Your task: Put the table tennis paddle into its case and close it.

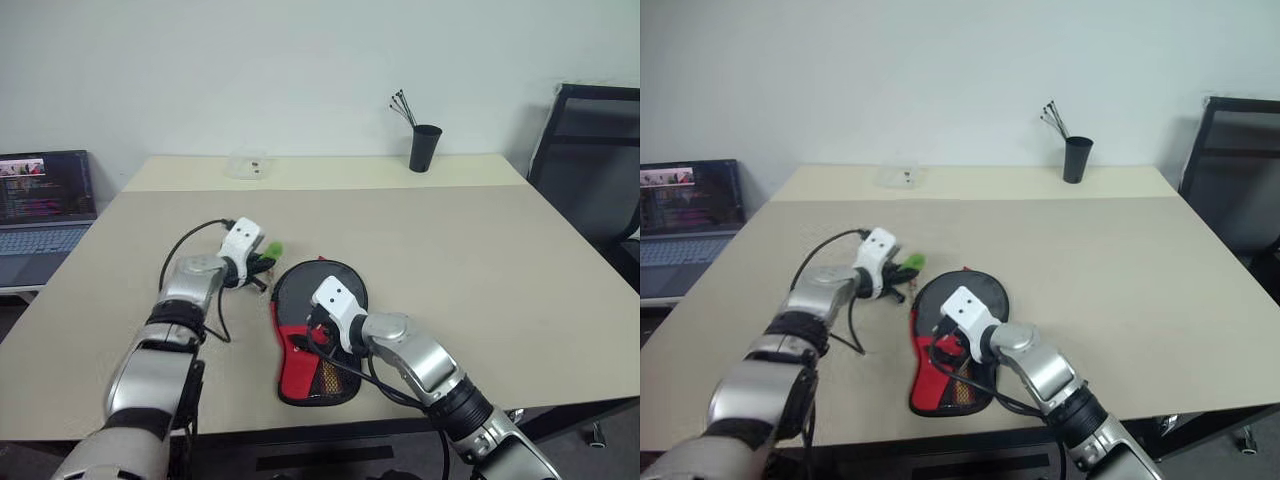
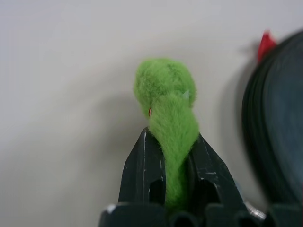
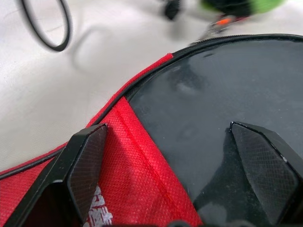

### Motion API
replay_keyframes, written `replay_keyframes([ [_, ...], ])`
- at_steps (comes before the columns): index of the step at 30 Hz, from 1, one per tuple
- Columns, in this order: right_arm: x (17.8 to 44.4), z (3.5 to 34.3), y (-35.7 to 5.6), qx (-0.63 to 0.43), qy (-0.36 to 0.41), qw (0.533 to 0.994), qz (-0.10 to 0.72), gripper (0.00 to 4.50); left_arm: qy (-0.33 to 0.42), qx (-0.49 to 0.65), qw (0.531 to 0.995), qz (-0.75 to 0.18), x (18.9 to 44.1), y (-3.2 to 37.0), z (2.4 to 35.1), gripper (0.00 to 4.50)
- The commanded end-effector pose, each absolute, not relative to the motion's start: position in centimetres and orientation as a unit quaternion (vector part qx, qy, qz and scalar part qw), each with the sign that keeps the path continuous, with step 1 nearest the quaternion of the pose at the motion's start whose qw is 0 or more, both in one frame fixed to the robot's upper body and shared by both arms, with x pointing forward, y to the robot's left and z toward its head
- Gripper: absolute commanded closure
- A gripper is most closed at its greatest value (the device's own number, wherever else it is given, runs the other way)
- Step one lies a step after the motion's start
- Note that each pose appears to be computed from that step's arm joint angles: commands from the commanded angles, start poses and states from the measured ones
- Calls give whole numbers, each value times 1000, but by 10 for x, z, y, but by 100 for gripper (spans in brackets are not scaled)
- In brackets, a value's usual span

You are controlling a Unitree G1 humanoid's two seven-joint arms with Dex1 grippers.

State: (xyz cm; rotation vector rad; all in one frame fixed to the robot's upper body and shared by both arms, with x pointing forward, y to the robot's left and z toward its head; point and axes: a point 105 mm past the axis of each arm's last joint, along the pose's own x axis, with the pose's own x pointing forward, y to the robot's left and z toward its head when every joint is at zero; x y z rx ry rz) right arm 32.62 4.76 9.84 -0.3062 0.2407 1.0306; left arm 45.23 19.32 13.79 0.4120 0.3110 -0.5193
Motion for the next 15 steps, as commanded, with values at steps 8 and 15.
replay_keyframes([
  [8,322,84,45,-141,147,850,485,0,71,338,897,-277,473,123,176,437],
  [15,321,82,44,-136,154,853,479,0,10,402,856,-323,469,62,190,437],
])
